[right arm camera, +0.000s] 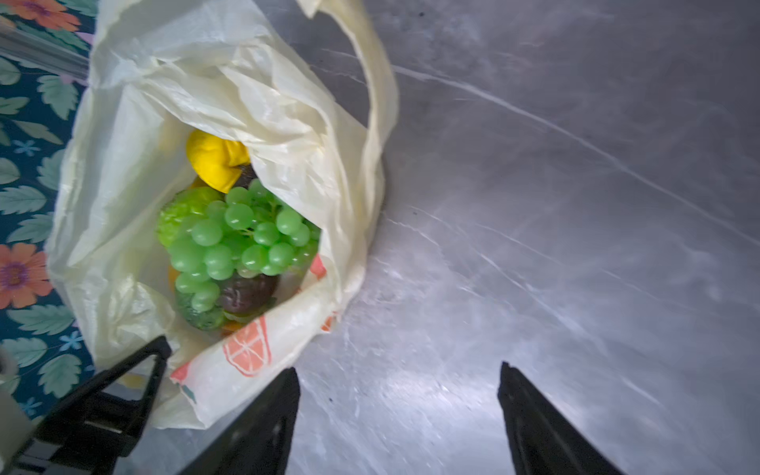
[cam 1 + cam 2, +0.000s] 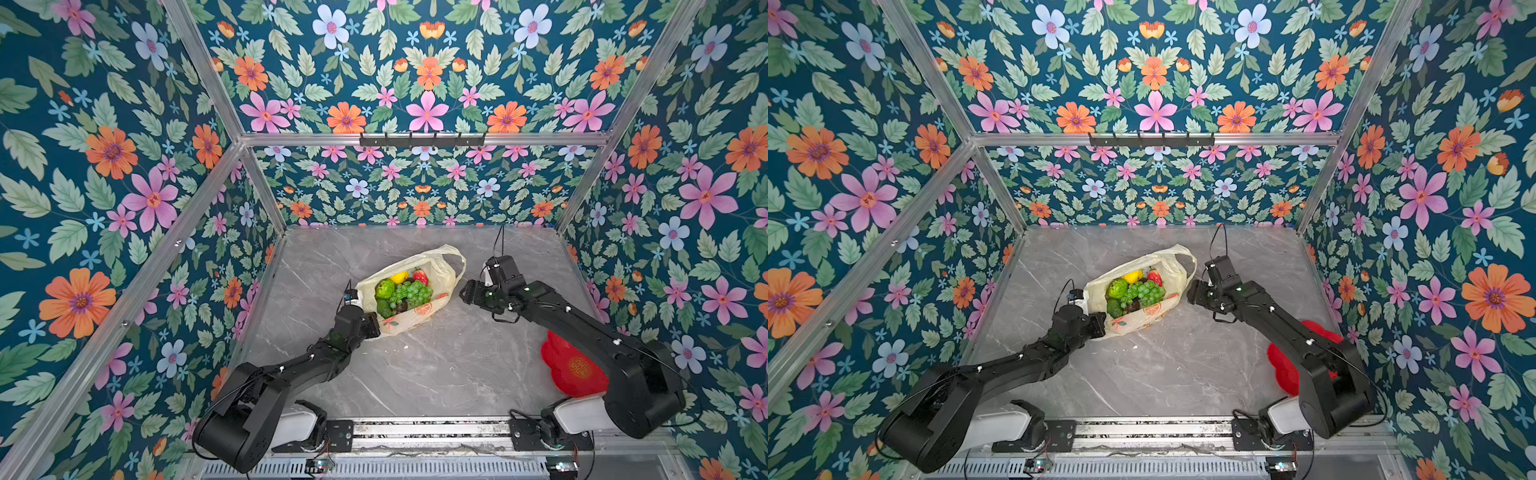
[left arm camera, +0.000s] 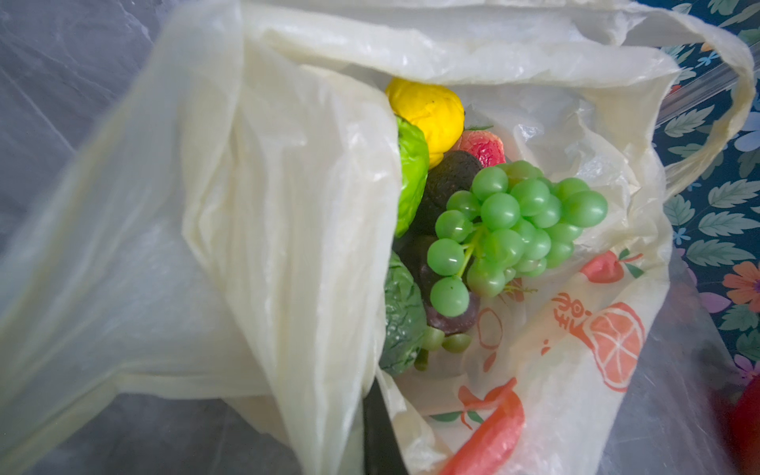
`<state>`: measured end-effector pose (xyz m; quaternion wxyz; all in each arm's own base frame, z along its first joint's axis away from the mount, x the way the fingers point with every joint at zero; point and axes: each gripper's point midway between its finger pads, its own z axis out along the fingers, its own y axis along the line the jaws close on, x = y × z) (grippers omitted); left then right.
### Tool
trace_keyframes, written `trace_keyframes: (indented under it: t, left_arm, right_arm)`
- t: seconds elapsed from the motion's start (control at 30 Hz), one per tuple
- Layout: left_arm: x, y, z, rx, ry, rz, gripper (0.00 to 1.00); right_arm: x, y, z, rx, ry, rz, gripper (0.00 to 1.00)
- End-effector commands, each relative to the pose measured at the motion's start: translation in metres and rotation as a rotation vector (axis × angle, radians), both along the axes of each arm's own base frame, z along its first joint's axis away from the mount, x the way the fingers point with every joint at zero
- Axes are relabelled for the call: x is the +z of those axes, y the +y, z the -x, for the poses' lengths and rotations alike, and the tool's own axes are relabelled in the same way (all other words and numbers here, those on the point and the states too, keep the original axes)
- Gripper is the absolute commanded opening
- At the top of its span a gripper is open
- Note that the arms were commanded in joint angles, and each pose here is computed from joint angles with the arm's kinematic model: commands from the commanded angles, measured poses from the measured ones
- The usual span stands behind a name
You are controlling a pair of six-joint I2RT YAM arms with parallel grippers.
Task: Take fruits out of the plastic bag
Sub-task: Move the plate to the bottom-right of the table.
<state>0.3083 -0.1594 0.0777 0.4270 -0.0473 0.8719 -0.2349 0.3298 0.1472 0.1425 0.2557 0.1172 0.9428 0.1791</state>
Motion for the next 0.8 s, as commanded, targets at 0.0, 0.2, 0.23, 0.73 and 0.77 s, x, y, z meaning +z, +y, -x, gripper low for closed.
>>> trace_keyframes:
  t: [0.0, 0.2, 0.23, 0.73, 0.77]
  left_arm:
    - [0.004, -0.003, 0.000, -0.024, -0.020, 0.000, 0.00]
    - [0.006, -0.005, 0.001, -0.035, -0.022, 0.011, 0.00]
    - [0.007, -0.006, 0.001, -0.037, -0.022, 0.013, 0.00]
    - [0.008, -0.009, 0.001, -0.050, -0.019, 0.024, 0.00]
    - [0.008, -0.009, 0.001, -0.051, -0.019, 0.024, 0.00]
  right_arm:
    - [-0.020, -0.066, 0.041, -0.154, 0.147, 0.182, 0.79]
    - [-0.024, -0.139, 0.082, -0.420, 0.200, 0.165, 0.87]
    - [-0.024, -0.148, 0.088, -0.455, 0.205, 0.162, 0.88]
    - [-0.067, -0.172, 0.115, -0.602, 0.306, 0.055, 0.99]
    - [-0.069, -0.170, 0.114, -0.587, 0.313, 0.051, 0.99]
